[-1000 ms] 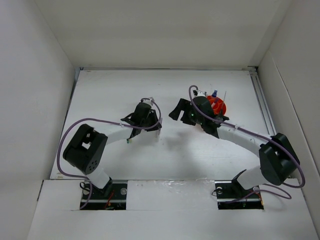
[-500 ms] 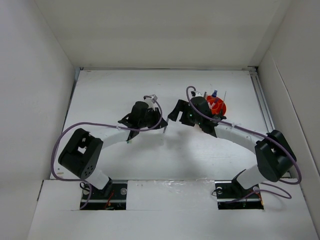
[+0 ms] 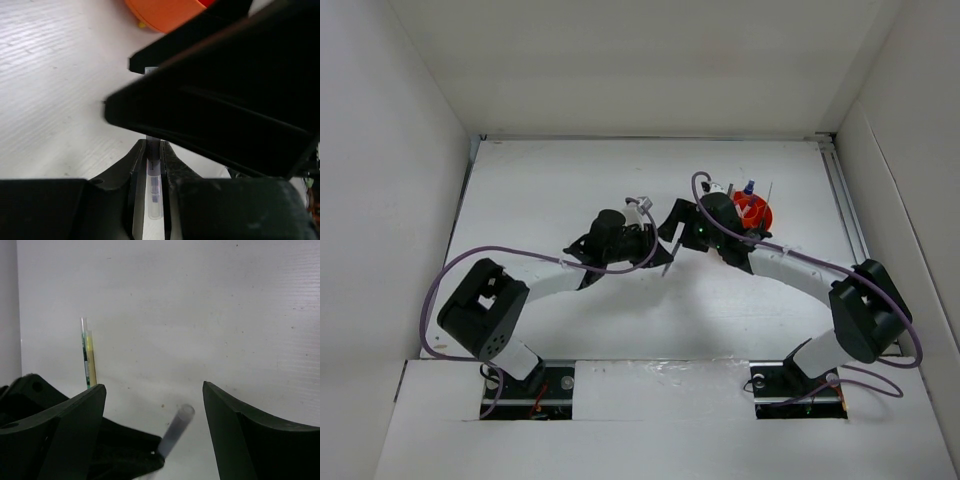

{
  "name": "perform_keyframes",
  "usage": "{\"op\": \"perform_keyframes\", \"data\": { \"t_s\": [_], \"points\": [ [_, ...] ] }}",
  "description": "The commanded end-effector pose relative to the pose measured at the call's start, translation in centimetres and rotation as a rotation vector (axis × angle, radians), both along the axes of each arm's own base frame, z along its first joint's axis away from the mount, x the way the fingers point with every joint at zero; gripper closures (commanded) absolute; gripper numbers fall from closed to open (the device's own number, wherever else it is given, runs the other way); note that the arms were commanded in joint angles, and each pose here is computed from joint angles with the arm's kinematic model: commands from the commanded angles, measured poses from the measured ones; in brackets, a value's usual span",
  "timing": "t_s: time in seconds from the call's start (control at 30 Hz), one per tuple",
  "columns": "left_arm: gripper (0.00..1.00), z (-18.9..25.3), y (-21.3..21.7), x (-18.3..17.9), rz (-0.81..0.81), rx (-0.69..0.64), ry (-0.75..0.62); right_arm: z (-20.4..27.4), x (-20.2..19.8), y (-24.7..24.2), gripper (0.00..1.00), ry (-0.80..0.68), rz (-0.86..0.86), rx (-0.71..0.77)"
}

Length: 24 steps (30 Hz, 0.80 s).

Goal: Sort the stationery into containers
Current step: Pass the stationery from the left arm to the right

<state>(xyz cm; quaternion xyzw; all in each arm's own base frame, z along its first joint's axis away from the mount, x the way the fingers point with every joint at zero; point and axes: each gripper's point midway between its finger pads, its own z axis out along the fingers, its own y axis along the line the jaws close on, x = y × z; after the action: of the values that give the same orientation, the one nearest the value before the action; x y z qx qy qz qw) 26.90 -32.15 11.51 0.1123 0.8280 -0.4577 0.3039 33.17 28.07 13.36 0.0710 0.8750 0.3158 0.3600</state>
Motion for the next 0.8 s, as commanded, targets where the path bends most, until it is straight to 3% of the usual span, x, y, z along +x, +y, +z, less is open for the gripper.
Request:
{"op": "perform_keyframes", "data": {
  "t_s": [0.0, 0.23, 0.6, 0.77],
  "points": [
    [1.00, 2.5, -1.9, -0.7, -0.069, -0.069, -0.066, 1.7, 0.8, 1.0, 0.17, -0.054, 0.004, 0.009],
    [1.00, 3.2, -2.3, -0.8, -0.064, -0.125, -0.071, 1.7, 1.4, 0.4, 0.19, -0.065, -0.043, -0.005],
    [1.00, 4.0, -1.6, -0.4, 0.053, -0.212, -0.017, 1.7, 1.7, -0.5, 0.50, -0.062, -0.096, -0.021],
    [1.00, 4.3, -1.5, -0.2, 0.067, -0.220, -0.020, 1.5, 1.8, -0.9, 0.54, -0.063, -0.115, -0.037]
  ]
}}
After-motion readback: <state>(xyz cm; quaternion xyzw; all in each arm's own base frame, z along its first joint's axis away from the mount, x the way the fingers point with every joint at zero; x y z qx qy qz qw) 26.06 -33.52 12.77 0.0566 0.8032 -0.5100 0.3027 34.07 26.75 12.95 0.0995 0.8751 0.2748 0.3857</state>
